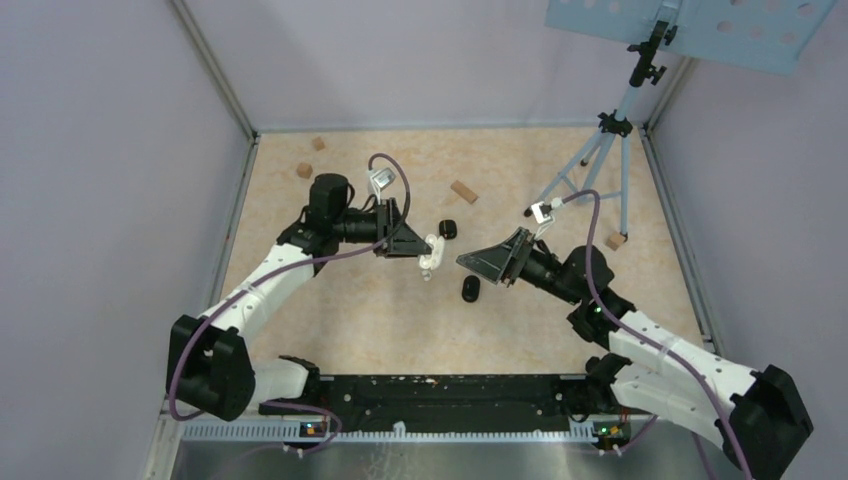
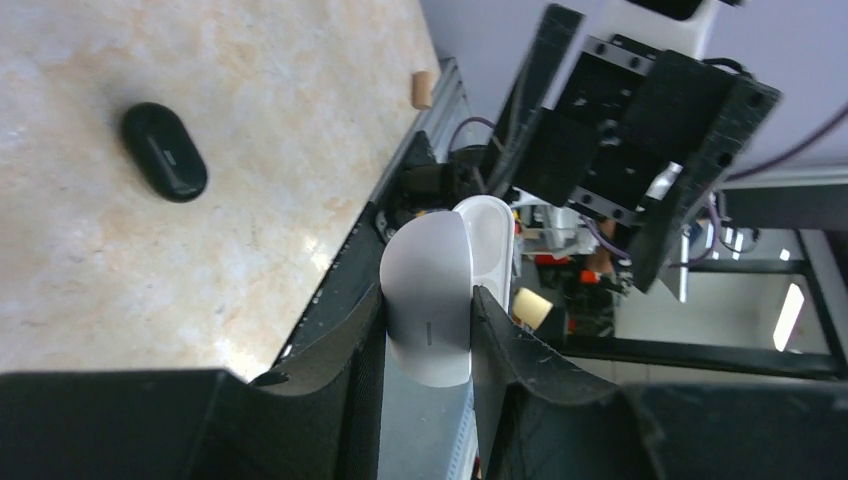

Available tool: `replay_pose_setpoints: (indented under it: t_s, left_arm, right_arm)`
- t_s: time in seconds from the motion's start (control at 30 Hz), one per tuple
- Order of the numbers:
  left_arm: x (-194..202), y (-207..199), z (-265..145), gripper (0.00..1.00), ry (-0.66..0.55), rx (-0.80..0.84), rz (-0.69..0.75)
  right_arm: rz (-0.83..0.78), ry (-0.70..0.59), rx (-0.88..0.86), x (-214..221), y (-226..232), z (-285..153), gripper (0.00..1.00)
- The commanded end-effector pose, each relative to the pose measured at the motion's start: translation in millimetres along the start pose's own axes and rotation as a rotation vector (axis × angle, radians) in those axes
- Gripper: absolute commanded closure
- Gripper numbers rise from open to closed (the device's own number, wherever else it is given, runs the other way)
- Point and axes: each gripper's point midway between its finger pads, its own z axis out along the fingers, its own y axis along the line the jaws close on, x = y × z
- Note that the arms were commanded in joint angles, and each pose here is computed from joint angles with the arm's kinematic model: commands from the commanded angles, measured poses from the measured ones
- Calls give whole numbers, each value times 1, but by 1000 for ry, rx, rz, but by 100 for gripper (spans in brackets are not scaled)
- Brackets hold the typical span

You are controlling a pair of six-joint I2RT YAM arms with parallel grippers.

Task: Insert the wireless bluetooth earbuds into the charging case
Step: Pass from the left arm to the right

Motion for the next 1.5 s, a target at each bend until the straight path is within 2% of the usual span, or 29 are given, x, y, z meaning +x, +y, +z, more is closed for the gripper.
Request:
replay_pose_setpoints:
  t_s: [0.0,0.43,1.17,1.47]
  left_arm:
    - [5,-31,-11,100,66,197,38]
    - [4,-38,-13,100,64,222,33]
    - [7,-33,-12,100,62,215,19]
    - [9,-31,-13,100,63,214,17]
  right_arm:
    - [33,-59,-217,-17,39,2,25]
    - [81,-27,-277,-10,29,22,26]
    - [116,31,-304,6,28,46,46]
    - [110,24,-326,3,36,47,50]
